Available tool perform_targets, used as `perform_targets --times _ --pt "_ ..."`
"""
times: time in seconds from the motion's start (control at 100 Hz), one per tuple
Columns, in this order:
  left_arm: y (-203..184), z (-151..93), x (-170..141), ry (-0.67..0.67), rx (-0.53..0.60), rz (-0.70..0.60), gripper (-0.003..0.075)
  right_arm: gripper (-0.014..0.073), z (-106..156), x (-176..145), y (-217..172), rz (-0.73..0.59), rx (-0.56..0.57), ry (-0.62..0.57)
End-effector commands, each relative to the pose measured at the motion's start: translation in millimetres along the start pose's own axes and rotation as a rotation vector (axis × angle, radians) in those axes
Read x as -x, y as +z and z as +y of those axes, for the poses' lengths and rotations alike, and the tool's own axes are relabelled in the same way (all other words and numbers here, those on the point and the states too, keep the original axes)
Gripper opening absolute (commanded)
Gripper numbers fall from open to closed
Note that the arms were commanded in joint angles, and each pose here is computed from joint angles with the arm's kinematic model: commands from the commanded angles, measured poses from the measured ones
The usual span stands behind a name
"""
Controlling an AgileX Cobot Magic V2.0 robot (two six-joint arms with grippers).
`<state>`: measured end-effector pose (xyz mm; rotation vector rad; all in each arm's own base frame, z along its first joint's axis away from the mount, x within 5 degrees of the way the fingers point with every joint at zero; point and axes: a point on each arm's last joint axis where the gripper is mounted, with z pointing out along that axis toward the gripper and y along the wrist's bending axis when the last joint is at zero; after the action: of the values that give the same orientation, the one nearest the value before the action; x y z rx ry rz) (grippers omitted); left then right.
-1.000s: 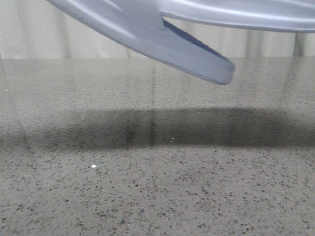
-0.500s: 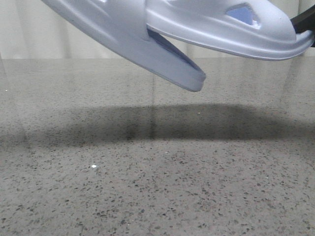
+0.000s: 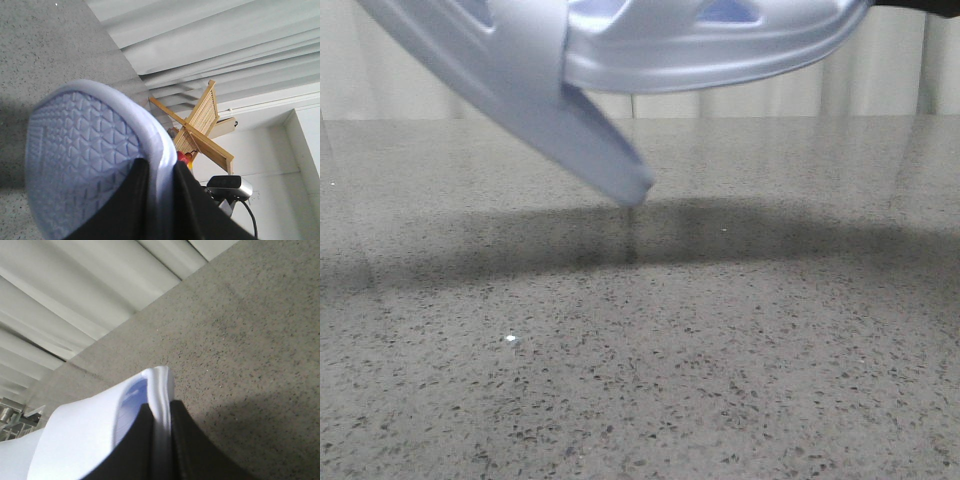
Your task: Insert blue slippers together front up
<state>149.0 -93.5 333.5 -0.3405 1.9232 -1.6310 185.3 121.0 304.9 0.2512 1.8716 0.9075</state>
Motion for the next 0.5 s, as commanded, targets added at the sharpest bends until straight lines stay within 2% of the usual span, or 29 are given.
perform_targets --times 0.0,0.12,0.41,0.49 --pt "-1.2 -20.5 -15.0 -0.026 -0.142 0.173 0.0029 -0.0107 20.7 -1.3 4.9 0.054 0.066 -0.053" --pt "-1.2 -20.6 -15.0 -0.024 -0.143 0.173 0.0029 -0.0107 17.6 -7.3 13.0 0.079 0.044 -0.058" --pt "-1.2 -20.4 -14.8 -0.019 -0.142 0.17 0.0026 -0.0106 18.2 -3.6 12.0 0.044 0.048 -0.049" --pt "-1.2 -20.4 -14.8 -0.019 -0.142 0.17 0.0026 -0.0082 18.2 -3.4 12.0 0.043 0.047 -0.047"
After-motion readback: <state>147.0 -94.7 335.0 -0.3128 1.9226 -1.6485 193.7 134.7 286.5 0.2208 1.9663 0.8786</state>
